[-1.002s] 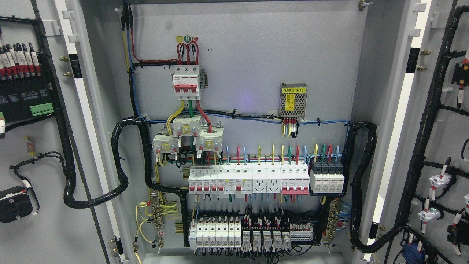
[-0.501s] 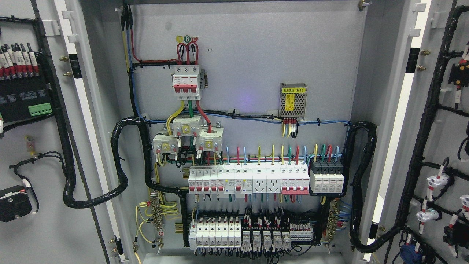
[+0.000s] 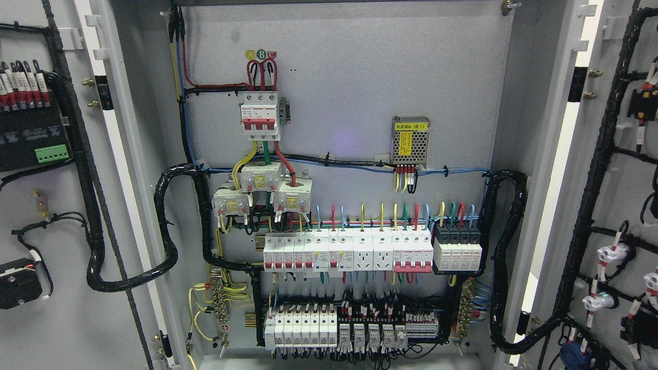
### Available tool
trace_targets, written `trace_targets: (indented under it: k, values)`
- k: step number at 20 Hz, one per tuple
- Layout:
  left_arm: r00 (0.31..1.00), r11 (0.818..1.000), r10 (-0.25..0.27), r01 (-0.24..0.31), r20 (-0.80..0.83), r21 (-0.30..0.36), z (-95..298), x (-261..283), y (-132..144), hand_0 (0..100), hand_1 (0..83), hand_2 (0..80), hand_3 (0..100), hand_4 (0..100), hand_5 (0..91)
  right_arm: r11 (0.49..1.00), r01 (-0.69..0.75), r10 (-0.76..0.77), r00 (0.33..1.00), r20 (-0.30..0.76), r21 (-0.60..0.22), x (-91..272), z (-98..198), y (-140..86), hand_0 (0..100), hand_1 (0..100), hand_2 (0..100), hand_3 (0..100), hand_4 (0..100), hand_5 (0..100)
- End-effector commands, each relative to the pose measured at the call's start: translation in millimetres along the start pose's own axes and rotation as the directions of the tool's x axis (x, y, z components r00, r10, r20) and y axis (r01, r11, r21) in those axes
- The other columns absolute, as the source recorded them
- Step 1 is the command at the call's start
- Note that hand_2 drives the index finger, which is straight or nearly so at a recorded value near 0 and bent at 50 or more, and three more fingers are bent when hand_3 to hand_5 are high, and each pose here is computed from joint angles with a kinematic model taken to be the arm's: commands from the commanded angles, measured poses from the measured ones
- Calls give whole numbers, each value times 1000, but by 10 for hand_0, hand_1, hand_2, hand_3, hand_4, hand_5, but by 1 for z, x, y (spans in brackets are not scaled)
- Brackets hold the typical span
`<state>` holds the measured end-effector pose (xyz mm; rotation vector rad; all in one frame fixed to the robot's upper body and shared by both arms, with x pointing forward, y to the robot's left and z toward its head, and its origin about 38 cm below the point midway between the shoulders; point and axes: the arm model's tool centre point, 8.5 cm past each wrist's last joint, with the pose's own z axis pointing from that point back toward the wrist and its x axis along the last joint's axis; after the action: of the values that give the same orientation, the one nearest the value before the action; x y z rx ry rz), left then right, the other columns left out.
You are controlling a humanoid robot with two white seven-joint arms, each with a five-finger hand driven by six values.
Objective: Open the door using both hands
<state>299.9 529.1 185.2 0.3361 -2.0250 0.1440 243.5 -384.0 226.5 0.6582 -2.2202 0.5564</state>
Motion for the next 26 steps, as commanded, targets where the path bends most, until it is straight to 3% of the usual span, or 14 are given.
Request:
trace_targets:
  k: [1, 11, 20, 26]
  values:
    - [1000, 1000, -6, 6, -18, 9, 0, -5, 5, 0, 0, 0, 0, 43, 0, 994, 102, -102, 995, 6, 30, -16, -5, 30, 0, 0, 0, 0, 0, 0]
    - [1000, 999, 13, -13, 6, -35, -1, 0, -12, 0, 0, 0, 0, 43, 0, 974, 216, -211, 975, -73, 71, -47, 2, 79, 0, 0, 0, 0, 0, 0]
    - [998, 984, 55, -55, -6, -171, 21, 6, -57, 0, 0, 0, 0, 43, 0, 952, 298, -306, 935, -181, -68, -77, 33, 119, 0, 0, 0, 0, 0, 0]
    - [994, 955, 88, -104, -68, -278, 53, -1, -93, 0, 0, 0, 0, 43, 0, 924, 349, -381, 880, -283, -158, -90, 75, 150, 0, 0, 0, 0, 0, 0]
